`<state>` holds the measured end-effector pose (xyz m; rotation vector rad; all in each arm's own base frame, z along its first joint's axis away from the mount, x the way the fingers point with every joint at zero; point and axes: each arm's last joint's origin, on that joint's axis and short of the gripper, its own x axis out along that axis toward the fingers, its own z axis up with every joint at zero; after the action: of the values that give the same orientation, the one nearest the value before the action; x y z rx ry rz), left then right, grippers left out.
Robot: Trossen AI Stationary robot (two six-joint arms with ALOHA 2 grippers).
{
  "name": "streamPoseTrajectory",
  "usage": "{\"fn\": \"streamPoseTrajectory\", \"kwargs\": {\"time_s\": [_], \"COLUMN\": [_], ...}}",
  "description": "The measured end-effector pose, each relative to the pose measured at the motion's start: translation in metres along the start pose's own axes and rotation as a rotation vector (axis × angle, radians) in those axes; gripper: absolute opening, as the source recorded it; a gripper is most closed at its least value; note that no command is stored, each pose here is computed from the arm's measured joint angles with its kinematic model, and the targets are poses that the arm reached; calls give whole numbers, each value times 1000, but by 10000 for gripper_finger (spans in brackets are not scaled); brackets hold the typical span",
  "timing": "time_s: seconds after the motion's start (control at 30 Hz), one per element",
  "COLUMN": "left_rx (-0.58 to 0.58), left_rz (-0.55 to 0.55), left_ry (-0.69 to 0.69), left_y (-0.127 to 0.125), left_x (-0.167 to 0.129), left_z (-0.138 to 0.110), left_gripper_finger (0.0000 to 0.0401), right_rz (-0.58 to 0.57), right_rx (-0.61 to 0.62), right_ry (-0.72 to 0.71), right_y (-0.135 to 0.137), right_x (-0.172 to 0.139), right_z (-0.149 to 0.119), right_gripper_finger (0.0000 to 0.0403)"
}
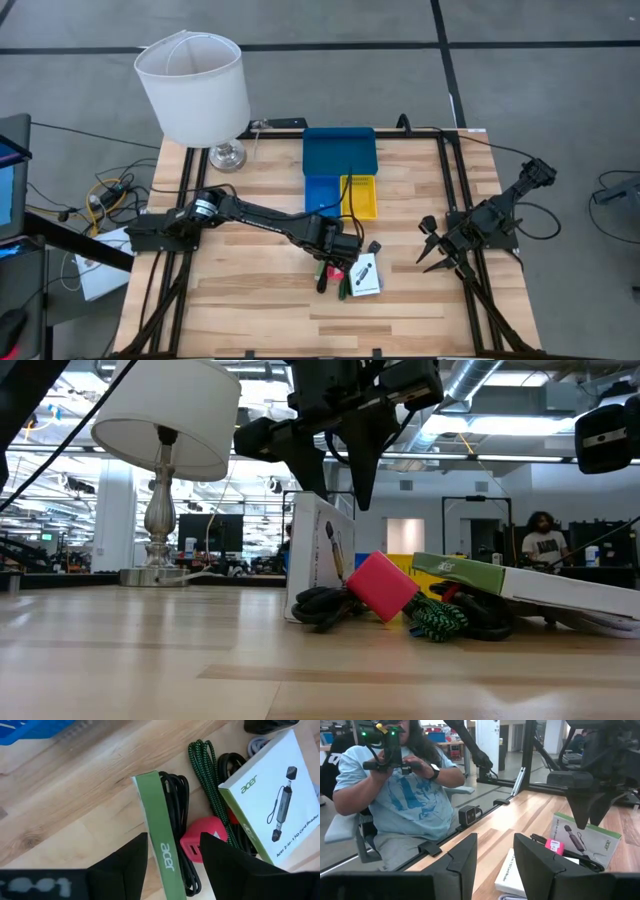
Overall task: Pick and place items into bin
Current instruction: Put the card reader box into the blue bin
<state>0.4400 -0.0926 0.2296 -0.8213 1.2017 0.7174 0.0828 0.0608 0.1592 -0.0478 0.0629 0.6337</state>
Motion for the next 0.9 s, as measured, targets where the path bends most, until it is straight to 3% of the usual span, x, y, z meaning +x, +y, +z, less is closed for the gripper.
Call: {"fn": "streamPoseTrajectory", "kwargs": {"time_s": [0.67,0.9], "left_rx": [0,-3], "left_rz": [17,32], "left_ry": [-16,17], "left_y": [1,0], "left_x": [0,15], "left_z": [0,1], "left_gripper_finger": [169,169], "right_rz": [0,0], "right_rx": [0,0], "right_ry": [0,0], "right_y": [0,0], "right_x": [0,0], "right_z": [0,0], "right_gripper_finger": [124,124]}}
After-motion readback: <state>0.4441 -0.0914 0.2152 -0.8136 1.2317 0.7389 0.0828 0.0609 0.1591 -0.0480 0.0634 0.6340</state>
